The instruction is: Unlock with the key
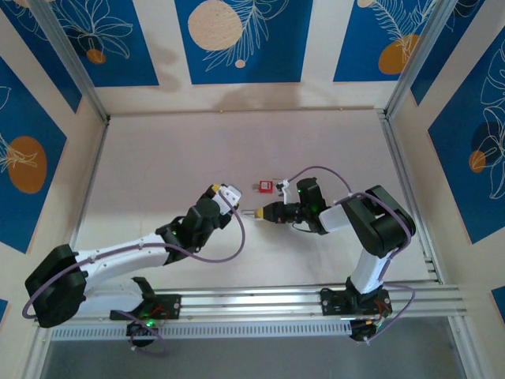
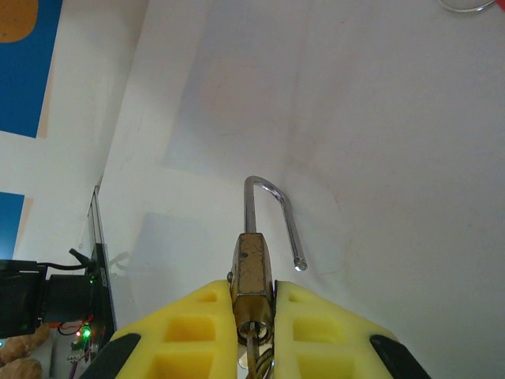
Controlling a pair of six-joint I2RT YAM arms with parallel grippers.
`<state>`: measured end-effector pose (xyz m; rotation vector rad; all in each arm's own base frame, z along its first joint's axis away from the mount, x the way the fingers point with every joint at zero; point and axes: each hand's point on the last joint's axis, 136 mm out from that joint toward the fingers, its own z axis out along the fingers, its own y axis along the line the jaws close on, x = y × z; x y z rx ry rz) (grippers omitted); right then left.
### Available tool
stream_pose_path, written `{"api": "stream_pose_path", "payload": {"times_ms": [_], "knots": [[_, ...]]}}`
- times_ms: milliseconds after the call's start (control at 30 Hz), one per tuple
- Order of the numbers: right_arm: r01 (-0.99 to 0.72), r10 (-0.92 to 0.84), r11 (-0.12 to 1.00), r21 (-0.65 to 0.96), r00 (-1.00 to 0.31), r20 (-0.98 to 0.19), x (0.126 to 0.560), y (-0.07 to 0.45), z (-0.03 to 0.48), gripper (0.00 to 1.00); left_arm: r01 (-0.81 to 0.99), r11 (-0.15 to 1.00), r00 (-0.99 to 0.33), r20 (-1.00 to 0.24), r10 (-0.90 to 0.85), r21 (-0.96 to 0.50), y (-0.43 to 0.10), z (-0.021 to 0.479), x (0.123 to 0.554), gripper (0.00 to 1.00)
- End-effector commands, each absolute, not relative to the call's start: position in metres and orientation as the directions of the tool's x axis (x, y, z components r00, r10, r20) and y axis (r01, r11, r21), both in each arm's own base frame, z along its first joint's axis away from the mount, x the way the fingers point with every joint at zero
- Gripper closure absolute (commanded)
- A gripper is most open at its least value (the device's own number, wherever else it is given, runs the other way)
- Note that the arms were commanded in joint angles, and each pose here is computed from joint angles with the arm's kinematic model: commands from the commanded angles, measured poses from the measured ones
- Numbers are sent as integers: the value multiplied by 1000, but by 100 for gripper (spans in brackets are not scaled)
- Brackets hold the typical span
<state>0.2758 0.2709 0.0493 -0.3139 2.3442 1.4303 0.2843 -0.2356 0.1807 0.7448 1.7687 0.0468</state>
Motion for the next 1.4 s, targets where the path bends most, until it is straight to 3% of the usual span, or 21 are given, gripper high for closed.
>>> {"api": "stream_pose_path", "payload": {"times_ms": [0,567,1067,1367], "knots": [[-384,-20,442,811,-908,-419,264,273,44,94,435,813,-123,-869,479,387,-236,191,291,50],[-315,-44,456,833,-942,-332,232,267,24,95,486,803,-109,-888,446,344,-240,189,281,50],[-302,-54,488,819,-947,-317,220,264,13,97,583,789,-249,-881,403,195,-265,140,275,56],[-331,-57,501,799,-935,-351,226,263,26,97,736,612,-264,-711,652,288,-282,80,264,57]]}}
